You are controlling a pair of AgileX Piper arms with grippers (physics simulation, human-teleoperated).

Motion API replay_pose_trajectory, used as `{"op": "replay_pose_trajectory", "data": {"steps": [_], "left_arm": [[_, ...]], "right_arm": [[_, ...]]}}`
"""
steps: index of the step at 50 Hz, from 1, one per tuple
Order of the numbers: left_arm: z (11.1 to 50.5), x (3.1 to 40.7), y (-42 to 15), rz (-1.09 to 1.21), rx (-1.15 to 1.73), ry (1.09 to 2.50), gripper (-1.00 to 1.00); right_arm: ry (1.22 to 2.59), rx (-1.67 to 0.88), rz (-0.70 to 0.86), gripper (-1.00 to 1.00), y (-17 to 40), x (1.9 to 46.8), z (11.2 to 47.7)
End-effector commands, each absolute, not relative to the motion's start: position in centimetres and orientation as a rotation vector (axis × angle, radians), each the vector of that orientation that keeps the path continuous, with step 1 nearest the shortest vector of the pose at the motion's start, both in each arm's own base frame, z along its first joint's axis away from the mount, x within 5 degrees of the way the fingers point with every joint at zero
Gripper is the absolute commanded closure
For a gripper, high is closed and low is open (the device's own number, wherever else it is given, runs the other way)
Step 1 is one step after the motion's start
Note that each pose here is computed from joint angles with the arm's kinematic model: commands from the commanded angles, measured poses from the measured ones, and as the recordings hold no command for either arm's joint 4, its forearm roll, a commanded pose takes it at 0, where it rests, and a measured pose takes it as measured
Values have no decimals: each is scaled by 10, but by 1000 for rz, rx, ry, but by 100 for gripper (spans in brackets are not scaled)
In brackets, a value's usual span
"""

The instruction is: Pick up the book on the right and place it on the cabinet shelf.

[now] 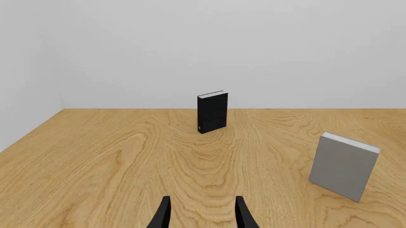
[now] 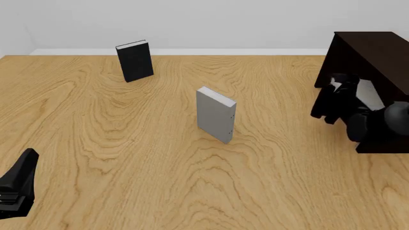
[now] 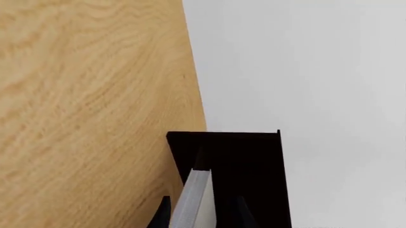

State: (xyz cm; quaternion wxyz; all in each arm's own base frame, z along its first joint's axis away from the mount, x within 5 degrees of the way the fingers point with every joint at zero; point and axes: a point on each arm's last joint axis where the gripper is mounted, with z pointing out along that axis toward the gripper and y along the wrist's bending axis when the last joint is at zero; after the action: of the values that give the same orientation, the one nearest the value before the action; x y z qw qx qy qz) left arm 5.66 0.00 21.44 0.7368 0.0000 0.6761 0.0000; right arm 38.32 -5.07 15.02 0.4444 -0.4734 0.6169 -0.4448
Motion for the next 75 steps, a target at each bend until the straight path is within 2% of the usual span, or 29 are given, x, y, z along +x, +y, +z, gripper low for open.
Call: {"op": "replay_pose_trajectory", "data": {"steps": [1,75], "left_arm": [[214,57,0,0,0,1485,-100],[214,57,0,0,0,1485,-100]], "right_arm": [[1533,-1159,-1109,-100,-54,383,154],[1620,-1101,-1173,-100,-93,372,147]]}}
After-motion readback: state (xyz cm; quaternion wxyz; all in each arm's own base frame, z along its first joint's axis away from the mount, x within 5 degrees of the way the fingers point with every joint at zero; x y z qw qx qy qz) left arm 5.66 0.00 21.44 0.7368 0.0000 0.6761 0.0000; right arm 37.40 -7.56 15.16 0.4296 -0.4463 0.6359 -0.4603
